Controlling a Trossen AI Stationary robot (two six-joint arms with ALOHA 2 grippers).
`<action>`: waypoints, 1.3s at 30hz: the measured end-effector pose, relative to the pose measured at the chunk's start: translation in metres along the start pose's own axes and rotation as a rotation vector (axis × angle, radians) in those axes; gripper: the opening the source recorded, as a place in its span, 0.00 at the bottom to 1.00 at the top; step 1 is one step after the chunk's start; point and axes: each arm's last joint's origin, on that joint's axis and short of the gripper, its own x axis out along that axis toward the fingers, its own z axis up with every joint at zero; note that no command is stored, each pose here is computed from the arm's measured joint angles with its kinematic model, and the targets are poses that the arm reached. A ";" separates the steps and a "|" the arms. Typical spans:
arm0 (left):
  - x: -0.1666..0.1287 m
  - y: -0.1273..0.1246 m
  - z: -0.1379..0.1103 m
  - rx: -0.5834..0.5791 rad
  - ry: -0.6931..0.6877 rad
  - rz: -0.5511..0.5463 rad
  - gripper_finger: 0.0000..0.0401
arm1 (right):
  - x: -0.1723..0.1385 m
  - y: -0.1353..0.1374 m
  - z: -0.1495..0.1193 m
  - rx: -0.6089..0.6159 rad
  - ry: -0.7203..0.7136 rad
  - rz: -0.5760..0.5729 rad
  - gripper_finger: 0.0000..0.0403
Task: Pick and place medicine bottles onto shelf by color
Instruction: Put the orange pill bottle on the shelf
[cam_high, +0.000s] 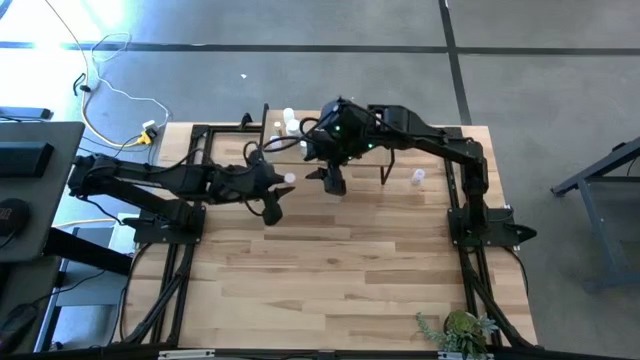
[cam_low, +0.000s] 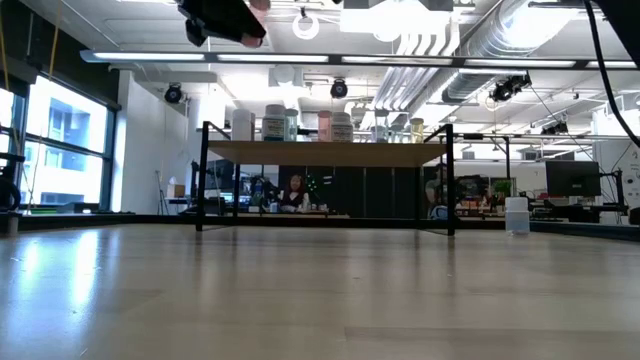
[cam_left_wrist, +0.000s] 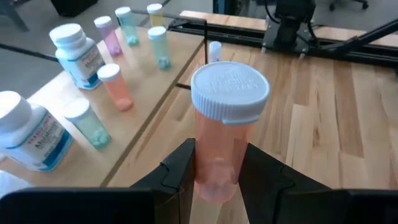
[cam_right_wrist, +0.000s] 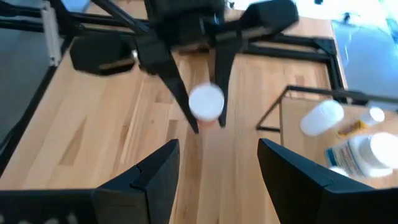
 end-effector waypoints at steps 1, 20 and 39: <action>0.003 -0.001 -0.001 -0.002 0.006 0.001 0.23 | 0.000 -0.002 0.000 -0.010 -0.005 0.007 0.52; 0.021 -0.011 0.009 -0.015 -0.098 -0.019 0.23 | -0.001 -0.008 0.000 -0.064 -0.053 0.097 0.52; 0.020 -0.015 0.023 -0.065 -0.234 -0.110 0.23 | 0.000 -0.006 0.004 -0.065 -0.105 0.187 0.52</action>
